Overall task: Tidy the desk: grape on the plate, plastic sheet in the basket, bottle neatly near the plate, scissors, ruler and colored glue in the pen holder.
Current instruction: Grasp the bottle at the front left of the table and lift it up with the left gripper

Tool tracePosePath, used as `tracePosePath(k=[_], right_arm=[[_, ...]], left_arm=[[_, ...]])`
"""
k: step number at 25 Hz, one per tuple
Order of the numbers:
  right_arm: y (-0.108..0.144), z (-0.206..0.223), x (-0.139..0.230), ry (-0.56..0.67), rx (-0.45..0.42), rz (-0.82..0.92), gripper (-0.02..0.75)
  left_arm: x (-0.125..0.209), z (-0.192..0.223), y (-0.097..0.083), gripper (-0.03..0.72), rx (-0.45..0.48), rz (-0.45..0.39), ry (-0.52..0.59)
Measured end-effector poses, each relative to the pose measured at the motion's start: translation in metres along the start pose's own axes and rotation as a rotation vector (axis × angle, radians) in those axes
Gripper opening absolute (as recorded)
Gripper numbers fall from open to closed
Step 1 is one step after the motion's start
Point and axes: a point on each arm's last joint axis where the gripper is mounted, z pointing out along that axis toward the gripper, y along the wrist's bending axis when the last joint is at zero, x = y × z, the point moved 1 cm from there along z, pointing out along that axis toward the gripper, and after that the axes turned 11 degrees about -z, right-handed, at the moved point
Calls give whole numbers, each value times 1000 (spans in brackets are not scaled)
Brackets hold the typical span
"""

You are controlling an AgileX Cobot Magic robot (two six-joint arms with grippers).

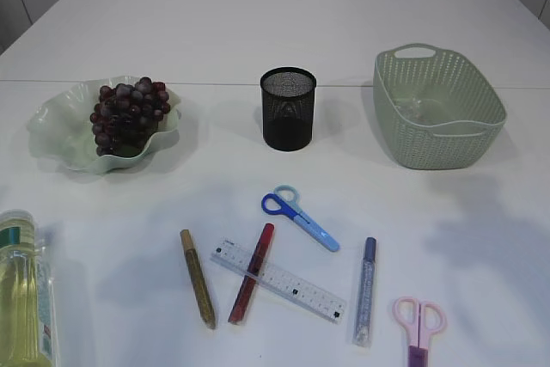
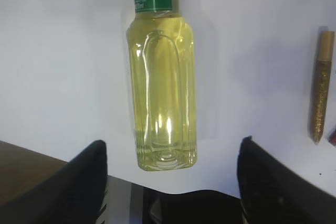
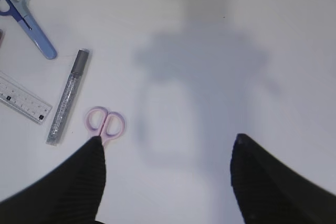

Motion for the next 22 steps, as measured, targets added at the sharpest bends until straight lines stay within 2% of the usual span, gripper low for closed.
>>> tracePosePath(k=[4, 12, 17, 22], right_arm=[[0, 0, 0, 0, 0, -7, 575], [0, 0, 0, 0, 0, -7, 575], [0, 0, 0, -1, 0, -7, 575], [0, 0, 0, -2, 0, -7, 575]], left_arm=[[-5, 20, -5, 603, -59, -3, 53], [-11, 63, -14, 601, -162, -17, 157], [-14, 84, -19, 596, -178, -31, 192], [-17, 88, -21, 665, -168, -44, 183]])
